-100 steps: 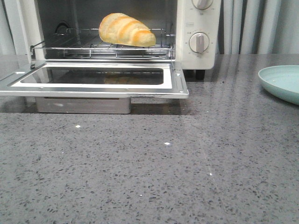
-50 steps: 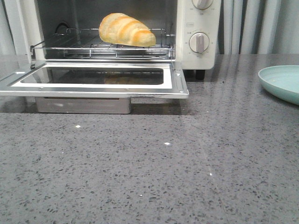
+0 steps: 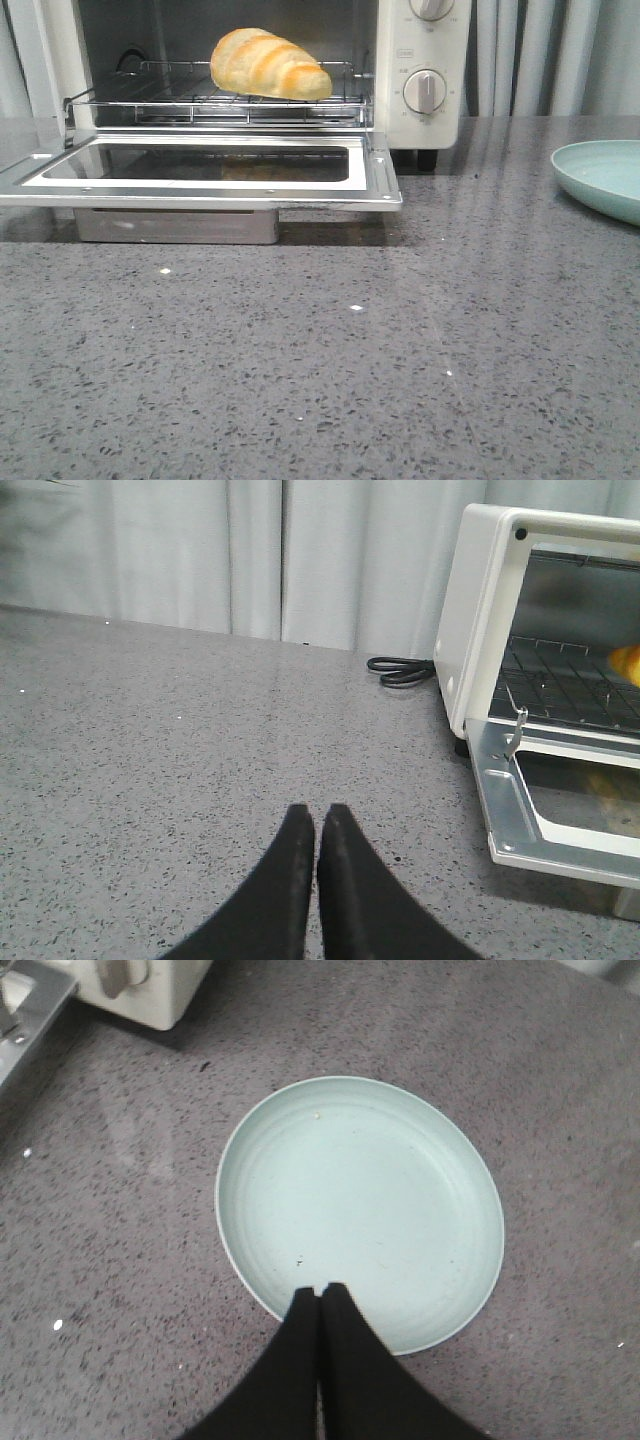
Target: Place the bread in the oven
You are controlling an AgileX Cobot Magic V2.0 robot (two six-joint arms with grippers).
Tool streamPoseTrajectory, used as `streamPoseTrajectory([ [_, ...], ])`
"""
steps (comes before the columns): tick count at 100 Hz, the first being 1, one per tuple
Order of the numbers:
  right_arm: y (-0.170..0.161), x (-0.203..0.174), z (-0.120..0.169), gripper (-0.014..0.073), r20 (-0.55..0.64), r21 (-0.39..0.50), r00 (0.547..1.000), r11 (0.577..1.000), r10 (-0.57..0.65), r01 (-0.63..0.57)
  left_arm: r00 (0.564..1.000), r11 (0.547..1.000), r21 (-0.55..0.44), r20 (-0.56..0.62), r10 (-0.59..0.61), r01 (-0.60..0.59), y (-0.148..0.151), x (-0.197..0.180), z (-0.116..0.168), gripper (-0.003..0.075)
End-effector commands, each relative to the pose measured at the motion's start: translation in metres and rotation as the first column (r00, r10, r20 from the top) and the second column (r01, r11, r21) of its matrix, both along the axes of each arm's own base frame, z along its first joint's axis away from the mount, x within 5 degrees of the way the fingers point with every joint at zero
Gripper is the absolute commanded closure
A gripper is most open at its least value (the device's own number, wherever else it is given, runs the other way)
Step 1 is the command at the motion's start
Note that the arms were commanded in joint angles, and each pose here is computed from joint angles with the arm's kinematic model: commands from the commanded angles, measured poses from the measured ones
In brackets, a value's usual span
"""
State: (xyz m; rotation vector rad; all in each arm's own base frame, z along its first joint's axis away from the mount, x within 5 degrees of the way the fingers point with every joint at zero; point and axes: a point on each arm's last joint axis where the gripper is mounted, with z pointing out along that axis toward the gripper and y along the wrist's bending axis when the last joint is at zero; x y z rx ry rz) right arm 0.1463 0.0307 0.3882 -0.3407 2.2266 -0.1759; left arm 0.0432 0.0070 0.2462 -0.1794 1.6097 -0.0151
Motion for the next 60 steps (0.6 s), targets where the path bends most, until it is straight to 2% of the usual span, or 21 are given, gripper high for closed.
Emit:
streamPoseTrajectory([
  [1,-0.011,-0.002,0.0,0.067,0.147,0.079,0.988,0.996,-0.044,0.032,0.992,1.0,0.009,0.128,-0.012,0.011,-0.001,-0.006,0.016,0.0741],
  [17,-0.029,-0.008,-0.028,0.067,0.163,0.174,0.971,0.974,-0.173,0.145,0.992,1.0,0.009,0.128,-0.012,0.011,-0.001,-0.006,0.016,0.0741],
  [33,-0.038,-0.02,-0.041,0.067,0.244,0.211,0.944,0.963,-0.22,0.17,0.992,1.0,0.009,0.128,-0.012,0.011,-0.001,-0.006,0.016,0.0741],
  [50,-0.044,-0.039,-0.049,0.067,0.393,0.226,0.884,0.958,-0.254,0.175,0.992,1.0,0.009,0.128,-0.012,0.011,-0.001,-0.006,0.016,0.0741],
  [60,-0.044,-0.052,-0.06,0.067,0.479,0.257,0.834,0.952,-0.275,0.166,0.992,1.0,0.009,0.128,-0.012,0.011,-0.001,-0.006,0.016,0.0741],
])
